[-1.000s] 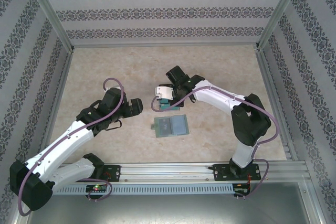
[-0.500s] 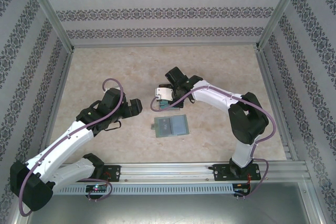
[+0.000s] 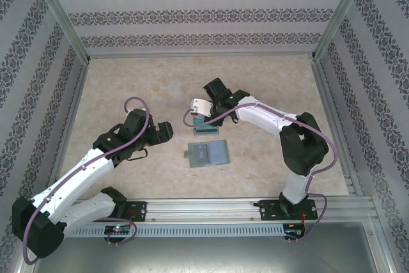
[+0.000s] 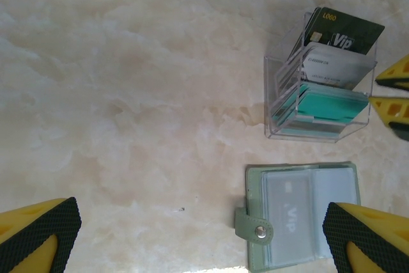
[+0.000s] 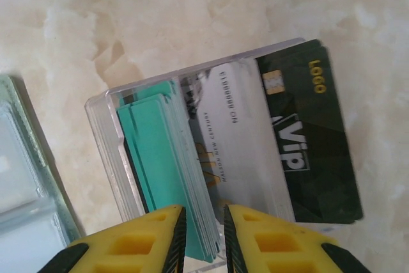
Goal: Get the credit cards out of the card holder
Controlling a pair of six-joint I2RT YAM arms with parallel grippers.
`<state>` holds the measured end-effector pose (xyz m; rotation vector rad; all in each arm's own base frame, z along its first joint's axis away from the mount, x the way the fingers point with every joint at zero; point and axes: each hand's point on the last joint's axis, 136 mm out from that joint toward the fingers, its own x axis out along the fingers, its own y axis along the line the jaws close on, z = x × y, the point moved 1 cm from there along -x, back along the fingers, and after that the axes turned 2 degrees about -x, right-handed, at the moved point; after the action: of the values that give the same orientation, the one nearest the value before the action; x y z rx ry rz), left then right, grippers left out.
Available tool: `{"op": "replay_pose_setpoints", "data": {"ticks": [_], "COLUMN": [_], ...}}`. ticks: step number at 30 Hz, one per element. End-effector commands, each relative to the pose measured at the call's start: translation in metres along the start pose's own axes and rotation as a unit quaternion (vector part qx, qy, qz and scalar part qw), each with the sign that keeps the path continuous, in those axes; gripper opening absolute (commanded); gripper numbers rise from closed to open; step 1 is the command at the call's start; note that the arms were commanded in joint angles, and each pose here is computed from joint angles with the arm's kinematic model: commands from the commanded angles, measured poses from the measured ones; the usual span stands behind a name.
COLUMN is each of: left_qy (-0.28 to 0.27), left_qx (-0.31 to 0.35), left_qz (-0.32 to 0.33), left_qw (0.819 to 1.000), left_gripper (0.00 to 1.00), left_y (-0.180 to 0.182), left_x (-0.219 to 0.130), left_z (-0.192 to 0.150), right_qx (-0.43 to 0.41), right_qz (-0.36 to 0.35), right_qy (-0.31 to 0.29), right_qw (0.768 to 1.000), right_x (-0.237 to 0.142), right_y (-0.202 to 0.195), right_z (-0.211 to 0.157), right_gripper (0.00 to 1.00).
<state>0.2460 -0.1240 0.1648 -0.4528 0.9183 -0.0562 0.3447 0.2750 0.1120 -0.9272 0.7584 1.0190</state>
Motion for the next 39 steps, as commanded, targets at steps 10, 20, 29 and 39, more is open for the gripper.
{"op": "replay_pose_setpoints", "data": {"ticks": [10, 20, 29, 39], "left_qy": [0.035, 0.102, 0.168, 0.231], "left_qx": [-0.034, -0.044, 0.003, 0.048], "left_qz": [-0.05, -0.088, -0.074, -0.054], "left_qw": [0.998, 0.99, 0.983, 0.97], "left_gripper": [0.99, 0.8, 0.6, 0.44], "left_y": [-0.017, -0.055, -0.087, -0.103], "left_x": [0.016, 0.047, 0.068, 0.085], "left_z": [-0.011, -0.041, -0.08, -0.112], "right_qx": [0.321, 0.527, 0.626, 0.636], "right_qz": [-0.061, -0.026, 0.027, 0.045], "right_qy": [-0.058, -0.052, 0.0, 0.021], "right_qw": [0.944, 0.848, 0.78, 0.77], "right_x": [-0.058, -0.069, -0.034, -0.005], "right_y": [-0.014, 0.045, 0.103, 0.122], "right_z": [-0.008, -0.06, -0.104, -0.107], "right_gripper": [0.28, 0.34, 0.36, 0.31]}}
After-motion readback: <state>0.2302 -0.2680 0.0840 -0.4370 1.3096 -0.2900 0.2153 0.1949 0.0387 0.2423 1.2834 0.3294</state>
